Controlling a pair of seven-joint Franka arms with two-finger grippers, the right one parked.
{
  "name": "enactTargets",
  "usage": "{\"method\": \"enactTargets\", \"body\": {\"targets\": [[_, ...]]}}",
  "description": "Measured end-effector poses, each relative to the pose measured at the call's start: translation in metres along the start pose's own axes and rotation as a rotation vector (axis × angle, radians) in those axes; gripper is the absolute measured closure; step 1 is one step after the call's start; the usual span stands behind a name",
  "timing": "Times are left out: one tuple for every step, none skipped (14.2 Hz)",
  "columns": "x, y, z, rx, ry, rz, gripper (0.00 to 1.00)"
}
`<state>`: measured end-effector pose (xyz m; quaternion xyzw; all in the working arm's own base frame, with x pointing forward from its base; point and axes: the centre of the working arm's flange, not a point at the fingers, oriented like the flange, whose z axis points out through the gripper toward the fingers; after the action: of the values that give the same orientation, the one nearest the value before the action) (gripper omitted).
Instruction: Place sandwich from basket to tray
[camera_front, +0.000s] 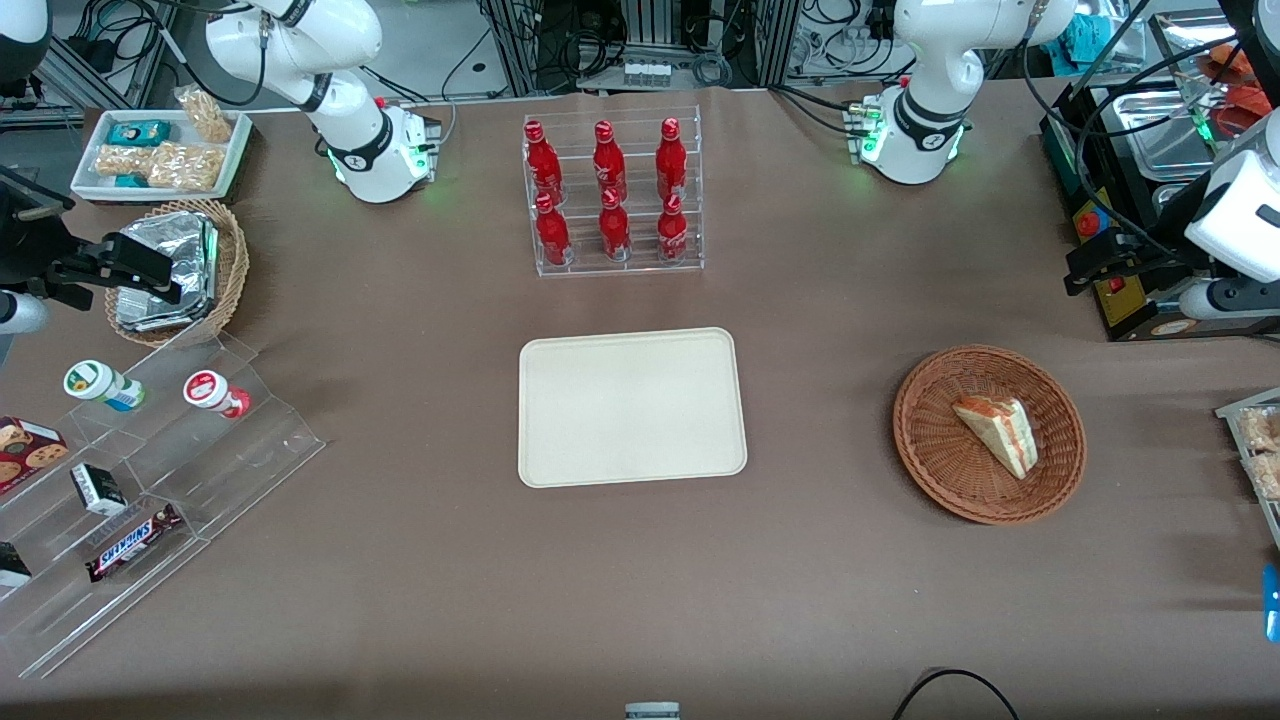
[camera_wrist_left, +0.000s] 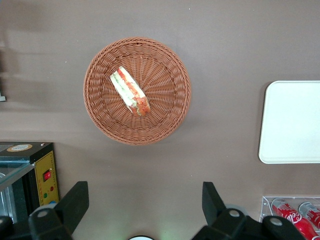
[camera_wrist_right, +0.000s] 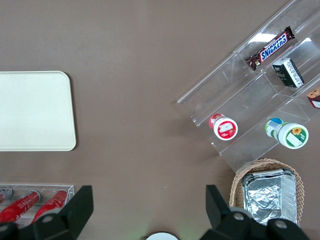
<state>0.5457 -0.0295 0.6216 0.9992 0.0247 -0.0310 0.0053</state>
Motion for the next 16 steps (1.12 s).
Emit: {"method": "enactTargets", "body": {"targets": [[-0.0001, 0.0001, 0.0001, 0.0, -0.001, 0.0, 0.0], [-0.0003, 0.0001, 0.0002, 0.0, -0.002, 0.0, 0.0], [-0.0007, 0.0, 0.0005, 0.001, -0.006, 0.0, 0.0], [-0.0012, 0.0, 0.0009, 0.001, -0.011, 0.0, 0.0], [-0.0014, 0.0, 0.0011, 0.001, -0.013, 0.0, 0.0], [-0.0015, -0.0001, 0.0012, 0.001, -0.014, 0.0, 0.0], [-0.0016, -0.0001, 0.0015, 0.002, -0.015, 0.0, 0.0], [-0.0017, -0.0001, 0.0016, 0.002, -0.016, 0.0, 0.0], [-0.0017, -0.0001, 0.0016, 0.002, -0.016, 0.0, 0.0], [-0.0017, -0.0001, 0.0016, 0.002, -0.016, 0.0, 0.0], [-0.0017, -0.0001, 0.0016, 0.002, -0.016, 0.0, 0.0], [-0.0017, -0.0001, 0.0017, 0.002, -0.016, 0.0, 0.0], [-0.0018, -0.0001, 0.0017, 0.002, -0.017, 0.0, 0.0], [-0.0019, -0.0002, 0.002, 0.002, -0.019, 0.0, 0.0], [-0.0023, -0.0005, 0.0032, 0.003, -0.024, 0.0, 0.0], [-0.0024, -0.0008, 0.0055, 0.004, -0.031, -0.001, 0.0]]}}
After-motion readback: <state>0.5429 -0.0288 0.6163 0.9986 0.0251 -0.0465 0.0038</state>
